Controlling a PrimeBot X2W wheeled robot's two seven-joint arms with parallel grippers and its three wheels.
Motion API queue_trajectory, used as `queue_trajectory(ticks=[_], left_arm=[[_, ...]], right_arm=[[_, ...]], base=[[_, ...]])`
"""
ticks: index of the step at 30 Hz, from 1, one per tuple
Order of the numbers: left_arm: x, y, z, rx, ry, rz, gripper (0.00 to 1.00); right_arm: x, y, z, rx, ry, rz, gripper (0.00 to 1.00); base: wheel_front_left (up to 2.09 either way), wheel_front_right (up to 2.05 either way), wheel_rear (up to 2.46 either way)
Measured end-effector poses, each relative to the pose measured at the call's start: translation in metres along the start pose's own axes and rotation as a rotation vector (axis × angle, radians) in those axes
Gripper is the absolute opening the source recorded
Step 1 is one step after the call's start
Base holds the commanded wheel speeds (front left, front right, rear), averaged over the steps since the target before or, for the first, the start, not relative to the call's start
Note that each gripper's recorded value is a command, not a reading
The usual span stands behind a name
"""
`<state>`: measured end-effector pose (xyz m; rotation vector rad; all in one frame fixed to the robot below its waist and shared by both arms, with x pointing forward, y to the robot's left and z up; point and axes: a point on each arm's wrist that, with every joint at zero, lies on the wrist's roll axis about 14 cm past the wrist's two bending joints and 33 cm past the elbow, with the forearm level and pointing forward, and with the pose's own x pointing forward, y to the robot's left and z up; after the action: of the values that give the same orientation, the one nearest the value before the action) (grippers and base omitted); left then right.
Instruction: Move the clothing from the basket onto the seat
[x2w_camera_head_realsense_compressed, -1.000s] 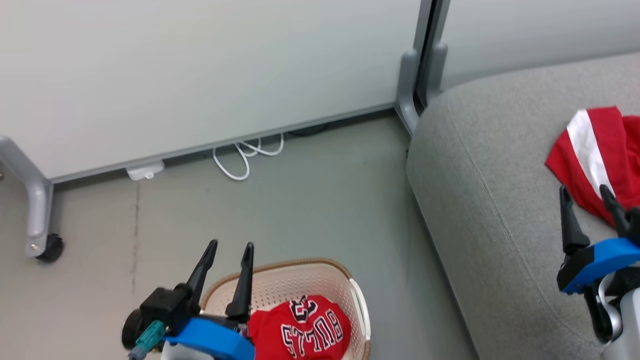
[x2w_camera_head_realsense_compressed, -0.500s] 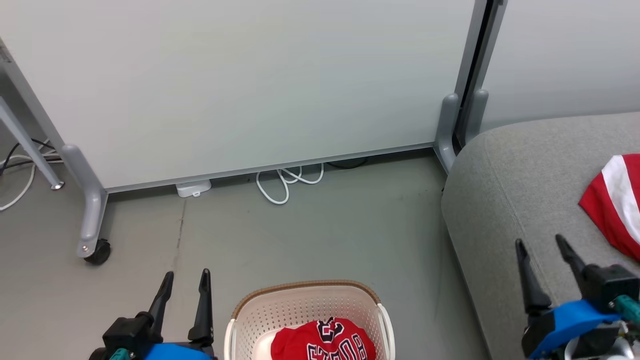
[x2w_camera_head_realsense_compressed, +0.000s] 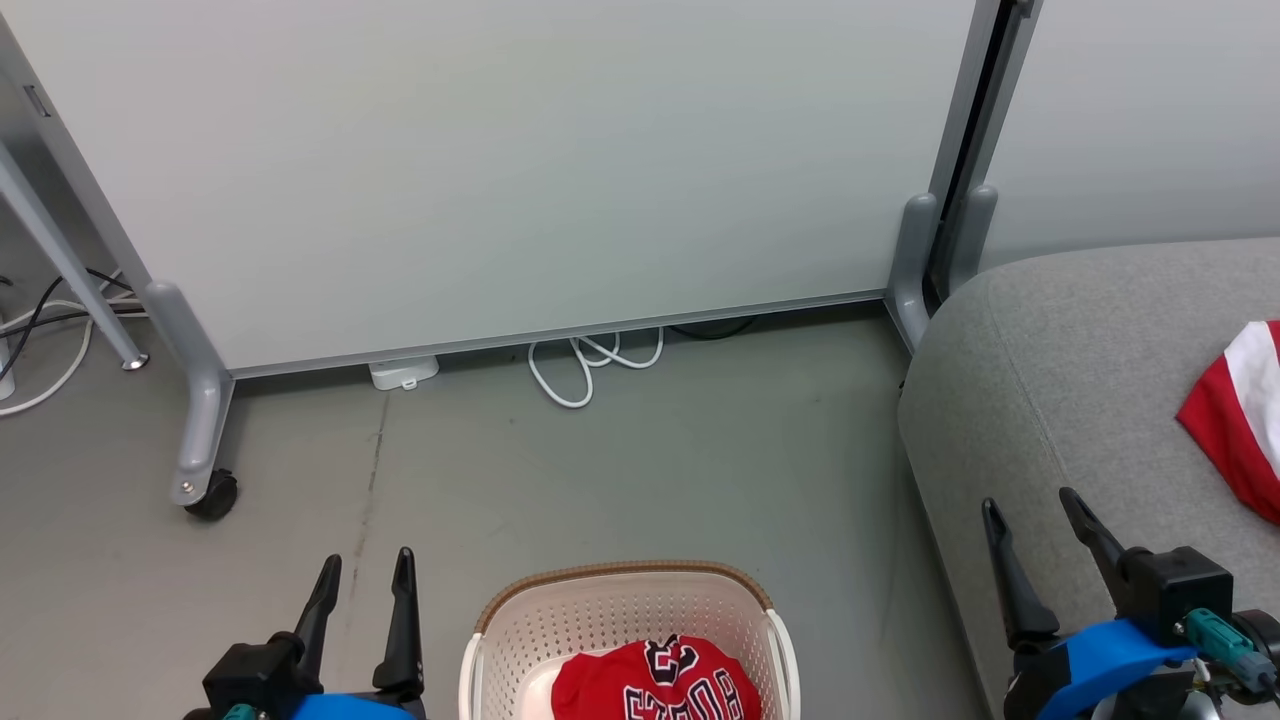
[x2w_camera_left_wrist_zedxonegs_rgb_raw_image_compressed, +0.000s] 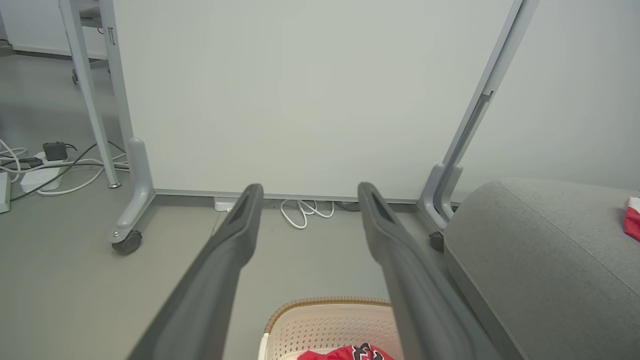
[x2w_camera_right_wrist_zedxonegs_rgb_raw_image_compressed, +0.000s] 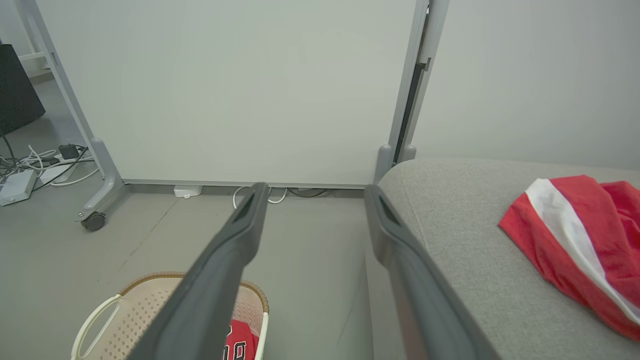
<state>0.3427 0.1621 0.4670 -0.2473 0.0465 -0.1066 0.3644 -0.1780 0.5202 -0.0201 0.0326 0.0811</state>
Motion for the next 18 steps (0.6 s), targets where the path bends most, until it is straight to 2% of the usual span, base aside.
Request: queue_trajectory(ticks=[13, 18], left_arm=[[0.0, -0.001, -0.007, -0.006, 0.021, -0.001, 1.0], [0.006, -0.007, -0.021, -0.009, 0.07, -0.023, 1.0]], right_arm=[[0.004, 0.009, -0.007, 0.009, 0.019, 0.025, 1.0], [0.017, 0.015, -0.005, 0.002, 0.017, 0.045, 1.0]], base=[[0.0, 0.0, 0.0], [0.0, 0.0, 0.0]])
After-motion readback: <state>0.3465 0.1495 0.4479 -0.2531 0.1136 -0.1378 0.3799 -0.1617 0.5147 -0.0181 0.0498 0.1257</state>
